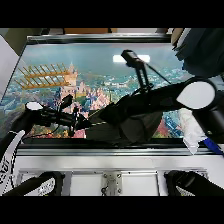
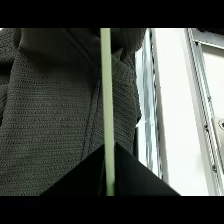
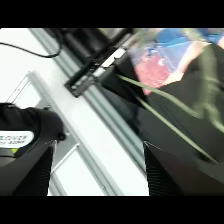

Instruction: Fold the clothes and pants, and hang the long-sleeved shirts on hangers.

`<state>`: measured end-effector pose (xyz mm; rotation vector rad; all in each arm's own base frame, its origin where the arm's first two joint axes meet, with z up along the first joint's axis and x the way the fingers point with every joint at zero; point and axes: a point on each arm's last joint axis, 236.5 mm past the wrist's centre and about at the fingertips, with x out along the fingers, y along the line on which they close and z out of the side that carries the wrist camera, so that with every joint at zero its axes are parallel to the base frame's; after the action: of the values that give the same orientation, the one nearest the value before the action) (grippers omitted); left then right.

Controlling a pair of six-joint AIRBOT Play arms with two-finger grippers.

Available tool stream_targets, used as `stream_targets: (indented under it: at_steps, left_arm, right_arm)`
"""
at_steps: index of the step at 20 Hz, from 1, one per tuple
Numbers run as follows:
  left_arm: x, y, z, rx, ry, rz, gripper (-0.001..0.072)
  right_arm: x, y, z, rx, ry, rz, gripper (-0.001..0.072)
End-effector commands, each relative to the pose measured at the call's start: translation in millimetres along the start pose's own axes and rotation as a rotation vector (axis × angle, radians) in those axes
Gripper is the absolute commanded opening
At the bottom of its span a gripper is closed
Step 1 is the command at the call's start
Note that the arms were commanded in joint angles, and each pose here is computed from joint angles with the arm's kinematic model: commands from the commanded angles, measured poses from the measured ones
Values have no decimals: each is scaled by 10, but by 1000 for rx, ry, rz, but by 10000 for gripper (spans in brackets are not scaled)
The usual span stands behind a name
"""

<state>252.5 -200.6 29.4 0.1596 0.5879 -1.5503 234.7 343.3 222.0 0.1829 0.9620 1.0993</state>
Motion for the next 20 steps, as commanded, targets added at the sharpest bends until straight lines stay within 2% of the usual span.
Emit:
stream_targets:
  at_steps: [1,5,10,11,12,13,17,20]
  left_arm:
    - [2,-1,1,-1,-1,0,16]
    - [2,-1,0,0,-1,-1,17]
    - [2,-2,0,-1,0,-1,17]
    - [2,-2,0,-1,0,-1,17]
    - [2,-2,0,-1,0,-1,17]
    - [2,-1,-1,-1,0,-1,17]
    - [2,0,-1,0,0,0,17]
    - [2,1,-1,0,0,0,17]
  right_arm:
    - [360,386,22,-72,-8,136,609]
    - [470,459,-26,-153,2,151,609]
    - [-162,307,256,-259,-141,65,609]
    - [-328,163,250,-274,-145,2,554]
    - [-476,-41,205,-251,-130,-85,409]
    - [-639,-301,127,-203,-104,-196,342]
    - [-1396,-1306,-414,122,15,-699,343]
    - [-1411,-1434,-596,353,9,-760,342]
